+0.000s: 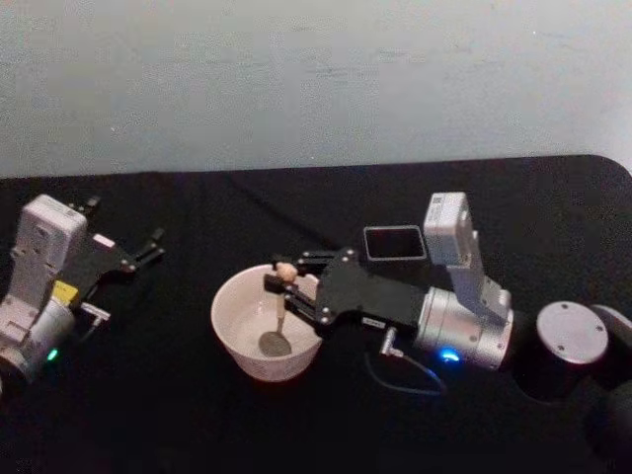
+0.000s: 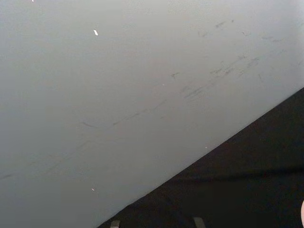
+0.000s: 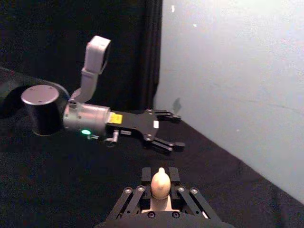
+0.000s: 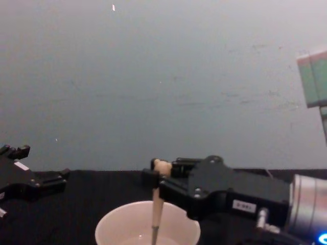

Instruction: Pick up the stirring spoon with one hand, stir inside the cup, then place it back in its original position.

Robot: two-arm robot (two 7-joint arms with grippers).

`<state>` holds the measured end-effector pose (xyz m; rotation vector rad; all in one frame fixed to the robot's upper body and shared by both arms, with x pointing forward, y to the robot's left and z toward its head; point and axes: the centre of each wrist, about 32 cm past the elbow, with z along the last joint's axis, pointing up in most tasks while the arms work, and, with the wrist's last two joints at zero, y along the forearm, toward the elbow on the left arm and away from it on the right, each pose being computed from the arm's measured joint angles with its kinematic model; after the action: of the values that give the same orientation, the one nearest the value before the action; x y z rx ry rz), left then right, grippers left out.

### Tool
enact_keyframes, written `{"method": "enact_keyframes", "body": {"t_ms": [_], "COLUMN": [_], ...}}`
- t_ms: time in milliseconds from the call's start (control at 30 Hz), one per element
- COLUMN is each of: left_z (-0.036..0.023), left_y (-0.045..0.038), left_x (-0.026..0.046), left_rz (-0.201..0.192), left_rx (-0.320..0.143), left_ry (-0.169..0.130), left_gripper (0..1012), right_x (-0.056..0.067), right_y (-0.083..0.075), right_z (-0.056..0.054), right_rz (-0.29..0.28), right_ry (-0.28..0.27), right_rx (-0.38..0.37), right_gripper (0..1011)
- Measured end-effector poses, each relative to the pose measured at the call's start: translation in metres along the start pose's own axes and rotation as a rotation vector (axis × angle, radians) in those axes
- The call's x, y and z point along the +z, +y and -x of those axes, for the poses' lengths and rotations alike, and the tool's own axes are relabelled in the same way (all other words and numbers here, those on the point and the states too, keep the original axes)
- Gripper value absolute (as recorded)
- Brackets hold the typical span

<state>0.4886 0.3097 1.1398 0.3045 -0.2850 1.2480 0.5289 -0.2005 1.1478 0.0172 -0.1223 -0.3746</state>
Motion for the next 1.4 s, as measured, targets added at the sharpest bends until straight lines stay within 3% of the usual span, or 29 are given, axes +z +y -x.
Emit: {"method": "enact_keyframes", "body": {"t_ms": [233, 600, 1133, 1400], "left_z": [0.0, 0.0, 0.0, 0.0], "left_y": [0.0, 0.0, 0.0, 0.0], "left_x": [0.0, 0.0, 0.0, 0.0], "left_rz": [0.0, 0.0, 0.0, 0.0], "left_rx": [0.0, 0.0, 0.0, 0.0], "left_ry": [0.0, 0.0, 0.0, 0.0], "left_gripper": [1001, 1001, 1001, 1001], "right_x": [-0.003, -0.006, -0.005, -0.002], "right_y": [0.015, 0.031, 0.024, 0.01], "right_z": [0.002, -0.01, -0.019, -0.02], "right_rz": [-0.005, -0.014, -0.004, 0.005], "right_ry": [0.014, 0.006, -0.008, -0.023], "right_rx": [0.012, -0.07, -0.113, -0.118], "right_gripper": [214, 214, 214, 214]}}
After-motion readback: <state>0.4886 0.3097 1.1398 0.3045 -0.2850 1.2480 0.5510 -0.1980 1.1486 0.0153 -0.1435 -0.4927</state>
